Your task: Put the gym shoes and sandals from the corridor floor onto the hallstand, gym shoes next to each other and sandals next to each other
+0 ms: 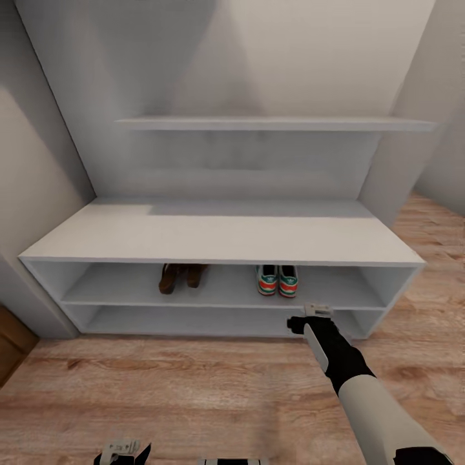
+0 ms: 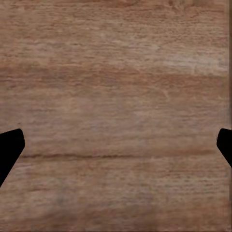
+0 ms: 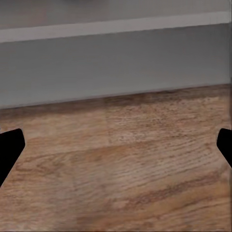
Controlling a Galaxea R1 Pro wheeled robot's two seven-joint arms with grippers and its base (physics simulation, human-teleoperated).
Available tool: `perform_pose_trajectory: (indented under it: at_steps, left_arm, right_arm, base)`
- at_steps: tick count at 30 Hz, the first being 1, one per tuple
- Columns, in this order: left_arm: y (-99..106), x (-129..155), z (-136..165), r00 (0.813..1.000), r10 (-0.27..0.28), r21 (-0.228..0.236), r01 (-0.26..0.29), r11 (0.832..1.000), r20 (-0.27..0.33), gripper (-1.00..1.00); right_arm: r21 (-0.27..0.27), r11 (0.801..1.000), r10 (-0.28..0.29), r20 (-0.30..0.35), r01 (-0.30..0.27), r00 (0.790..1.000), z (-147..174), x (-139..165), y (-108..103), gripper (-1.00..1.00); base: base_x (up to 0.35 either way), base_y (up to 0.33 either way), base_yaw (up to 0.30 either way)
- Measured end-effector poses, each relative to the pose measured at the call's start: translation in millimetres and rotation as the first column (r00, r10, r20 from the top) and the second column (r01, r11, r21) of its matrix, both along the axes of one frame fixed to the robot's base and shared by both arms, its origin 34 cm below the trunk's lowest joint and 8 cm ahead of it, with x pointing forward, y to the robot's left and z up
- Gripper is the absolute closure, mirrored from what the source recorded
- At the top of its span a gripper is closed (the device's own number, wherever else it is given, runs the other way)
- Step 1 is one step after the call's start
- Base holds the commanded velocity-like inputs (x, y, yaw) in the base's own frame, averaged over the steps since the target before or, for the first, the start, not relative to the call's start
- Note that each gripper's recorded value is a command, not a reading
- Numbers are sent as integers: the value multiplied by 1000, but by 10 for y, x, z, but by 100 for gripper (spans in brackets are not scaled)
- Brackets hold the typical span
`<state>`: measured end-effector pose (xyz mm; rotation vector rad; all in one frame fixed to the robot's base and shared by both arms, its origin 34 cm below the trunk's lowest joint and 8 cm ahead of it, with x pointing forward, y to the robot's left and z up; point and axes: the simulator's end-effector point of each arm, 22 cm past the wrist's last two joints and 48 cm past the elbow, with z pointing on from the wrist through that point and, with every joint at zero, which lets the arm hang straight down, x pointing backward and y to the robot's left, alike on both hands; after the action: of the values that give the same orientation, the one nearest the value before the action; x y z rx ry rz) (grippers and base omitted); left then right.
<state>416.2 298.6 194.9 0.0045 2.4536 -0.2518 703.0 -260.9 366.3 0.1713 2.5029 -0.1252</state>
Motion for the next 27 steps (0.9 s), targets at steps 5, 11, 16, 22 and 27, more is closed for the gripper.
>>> perform_pose_trajectory:
  at_steps: [5,11,16,22,27]
  left_arm:
    - [4,1,0,1000,2,0,-2,1000,0,-100]
    - [20,11,7,1000,3,3,-3,1000,3,-100]
    - [83,12,10,1000,6,13,-6,1000,4,-100]
    - [214,17,7,1000,29,46,-29,999,3,-100]
    - [270,14,-2,999,45,66,-45,997,2,-100]
  right_arm:
    - [-1,1000,1,-4,-1,1000,-15,-12,2,-100]
    - [-3,1000,0,-10,0,1000,-52,-36,-9,-100]
    - [-7,1000,-11,-24,11,1000,-272,-152,-37,-100]
    - [-28,999,-44,21,44,999,-663,-364,-136,-100]
    - [-49,997,-61,47,63,997,-928,-603,-218,-100]
  base:
    - [-334,0,0]
    - [-335,0,0]
    - [-335,0,0]
    - [-182,0,0]
    - [-25,0,0]
